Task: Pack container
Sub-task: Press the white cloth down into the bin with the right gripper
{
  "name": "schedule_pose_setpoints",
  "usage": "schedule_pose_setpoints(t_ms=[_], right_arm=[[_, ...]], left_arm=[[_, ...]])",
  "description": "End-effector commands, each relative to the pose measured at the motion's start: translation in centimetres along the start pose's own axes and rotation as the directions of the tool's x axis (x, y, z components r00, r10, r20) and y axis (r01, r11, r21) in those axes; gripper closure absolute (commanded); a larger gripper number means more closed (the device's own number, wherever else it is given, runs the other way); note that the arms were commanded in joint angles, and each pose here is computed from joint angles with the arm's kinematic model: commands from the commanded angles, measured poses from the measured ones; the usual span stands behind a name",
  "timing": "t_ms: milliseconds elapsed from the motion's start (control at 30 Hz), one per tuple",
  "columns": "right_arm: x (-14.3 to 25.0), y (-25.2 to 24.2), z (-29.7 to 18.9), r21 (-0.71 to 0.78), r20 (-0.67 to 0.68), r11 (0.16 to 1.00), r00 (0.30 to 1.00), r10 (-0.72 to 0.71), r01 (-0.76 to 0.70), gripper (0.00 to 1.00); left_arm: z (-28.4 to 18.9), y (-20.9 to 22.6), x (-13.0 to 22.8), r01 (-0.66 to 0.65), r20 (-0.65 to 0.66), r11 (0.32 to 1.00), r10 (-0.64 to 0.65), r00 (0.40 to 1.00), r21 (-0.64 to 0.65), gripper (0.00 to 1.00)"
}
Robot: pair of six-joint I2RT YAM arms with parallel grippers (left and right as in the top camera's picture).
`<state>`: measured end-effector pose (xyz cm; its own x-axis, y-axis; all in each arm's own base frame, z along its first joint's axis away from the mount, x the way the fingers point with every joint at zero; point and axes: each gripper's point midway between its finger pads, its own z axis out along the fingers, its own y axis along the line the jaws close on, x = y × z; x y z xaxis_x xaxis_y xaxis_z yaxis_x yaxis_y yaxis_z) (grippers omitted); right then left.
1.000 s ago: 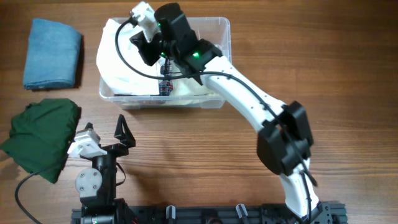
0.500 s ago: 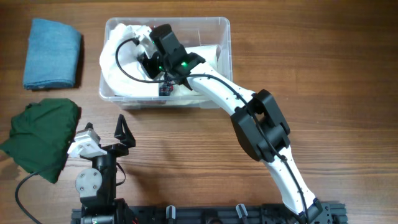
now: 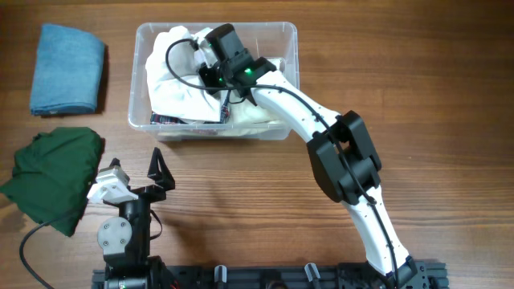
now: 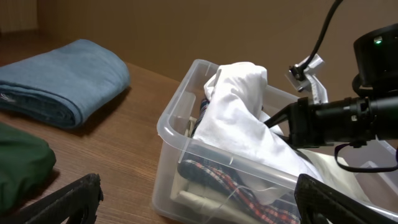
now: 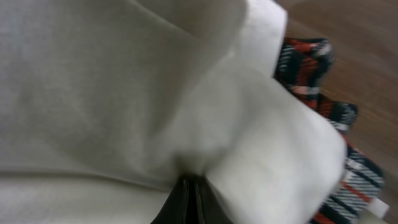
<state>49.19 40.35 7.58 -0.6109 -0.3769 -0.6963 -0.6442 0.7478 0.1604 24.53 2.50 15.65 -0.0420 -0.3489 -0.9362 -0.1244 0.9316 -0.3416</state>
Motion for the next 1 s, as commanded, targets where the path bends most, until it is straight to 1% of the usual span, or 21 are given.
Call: schedule_pose_setpoints(t_ms=[0, 67, 100, 133, 233, 300, 400, 433, 500, 633, 733, 867, 967], right_arm=[[0.2, -2.6, -1.3, 0.053, -0.014, 0.998, 1.000, -0.018, 0.018, 0.88], [-2.7, -1.6, -3.8, 0.040, 0.057, 0.999, 0.998, -0.034, 0.032, 0.63], [-3.8, -1.0, -4.9, 0.022, 0.086, 0.999, 0.995, -0.042, 0.040, 0.53], [-5.0, -0.2, -6.0, -0.004, 0.116, 0.999, 0.992, -0.053, 0.053, 0.48], [-8.0, 2.5, -9.1, -0.078, 0.208, 0.991, 0.974, -0.086, 0.104, 0.47], [-8.9, 3.9, -9.9, -0.102, 0.242, 0.987, 0.965, -0.099, 0.127, 0.45], [-9.8, 7.1, -10.3, -0.139, 0.297, 0.966, 0.940, -0.168, 0.217, 0.26], [-9.8, 7.8, -10.2, -0.136, 0.306, 0.959, 0.931, -0.199, 0.250, 0.23], [-9.9, 8.7, -9.9, -0.111, 0.317, 0.953, 0.919, -0.236, 0.283, 0.20], [-9.6, 9.5, -8.7, -0.110, 0.329, 0.946, 0.910, -0.254, 0.304, 0.20], [-8.6, 9.8, -7.3, -0.147, 0.315, 0.939, 0.915, -0.253, 0.310, 0.20], [-7.5, 9.8, -5.4, -0.157, 0.296, 0.938, 0.921, -0.253, 0.308, 0.20], [-6.1, 9.6, -3.5, -0.162, 0.270, 0.940, 0.929, -0.252, 0.302, 0.16]], left_arm=[[0.0, 0.1, 0.1, -0.017, 0.002, 1.000, 0.017, 1.000, -0.005, 0.00], [0.0, 0.1, 0.1, -0.017, 0.002, 1.000, 0.017, 1.000, -0.005, 0.00], [0.0, 0.1, 0.1, -0.017, 0.002, 1.000, 0.017, 1.000, -0.005, 0.00], [0.0, 0.1, 0.1, -0.017, 0.002, 1.000, 0.017, 1.000, -0.005, 0.00], [0.0, 0.1, 0.1, -0.017, 0.002, 1.000, 0.017, 1.000, -0.005, 0.00], [0.0, 0.1, 0.1, -0.017, 0.002, 1.000, 0.017, 1.000, -0.005, 0.00], [0.0, 0.1, 0.1, -0.017, 0.002, 1.000, 0.017, 1.000, -0.005, 0.00], [0.0, 0.1, 0.1, -0.017, 0.002, 1.000, 0.017, 1.000, -0.005, 0.00], [0.0, 0.1, 0.1, -0.017, 0.002, 1.000, 0.017, 1.000, -0.005, 0.00], [0.0, 0.1, 0.1, -0.017, 0.002, 1.000, 0.017, 1.000, -0.005, 0.00], [0.0, 0.1, 0.1, -0.017, 0.002, 1.000, 0.017, 1.000, -0.005, 0.00], [0.0, 0.1, 0.1, -0.017, 0.002, 1.000, 0.017, 1.000, -0.005, 0.00], [0.0, 0.1, 0.1, -0.017, 0.002, 1.000, 0.017, 1.000, -0.005, 0.00]])
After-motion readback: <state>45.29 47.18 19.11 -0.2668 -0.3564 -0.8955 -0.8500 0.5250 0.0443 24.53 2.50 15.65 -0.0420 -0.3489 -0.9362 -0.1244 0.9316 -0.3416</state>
